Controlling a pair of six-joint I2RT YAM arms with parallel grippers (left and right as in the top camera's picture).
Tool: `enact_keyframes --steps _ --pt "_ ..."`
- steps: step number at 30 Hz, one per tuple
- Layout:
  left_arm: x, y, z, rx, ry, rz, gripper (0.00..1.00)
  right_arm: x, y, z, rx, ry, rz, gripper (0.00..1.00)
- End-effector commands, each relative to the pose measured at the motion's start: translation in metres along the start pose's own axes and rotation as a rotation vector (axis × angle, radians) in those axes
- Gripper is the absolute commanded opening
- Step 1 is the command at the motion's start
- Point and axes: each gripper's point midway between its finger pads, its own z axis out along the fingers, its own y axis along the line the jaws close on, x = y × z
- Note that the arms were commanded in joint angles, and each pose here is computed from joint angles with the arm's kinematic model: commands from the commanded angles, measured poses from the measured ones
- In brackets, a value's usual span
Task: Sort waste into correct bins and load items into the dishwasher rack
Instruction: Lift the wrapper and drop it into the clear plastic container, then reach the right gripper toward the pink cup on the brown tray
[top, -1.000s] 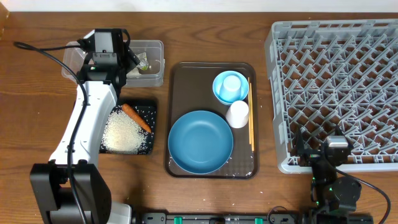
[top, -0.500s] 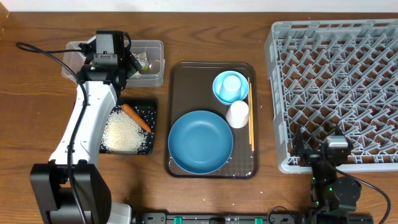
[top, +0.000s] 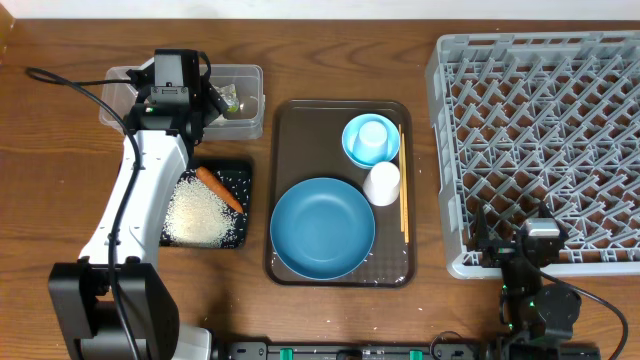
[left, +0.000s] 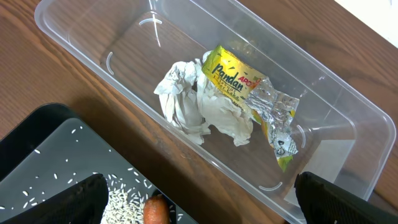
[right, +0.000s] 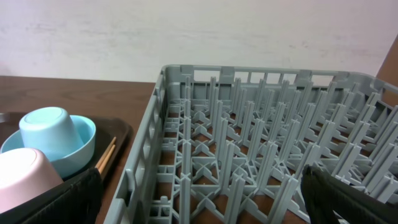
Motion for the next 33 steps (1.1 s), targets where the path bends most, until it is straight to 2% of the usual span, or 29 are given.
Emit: enact_keyframes --steps 1,27,31,33 --pt "0.002 0.001 0.003 -0.011 0.006 0.01 0.98 0.001 -0.003 0.0 0.013 0.0 0.014 0.99" --pt "0.002 0.001 0.003 -0.011 0.006 0.009 0.99 0.001 -0.002 0.0 0.009 0.0 0.016 0.99" --pt "0.002 0.001 0.003 -0.011 0.006 0.01 0.99 -0.003 0.023 -0.002 -0.14 -0.003 0.188 0.99" --pt "0.002 0.001 0.003 -0.011 0.006 0.01 0.99 -0.006 0.05 -0.008 -0.303 0.028 0.382 0.99"
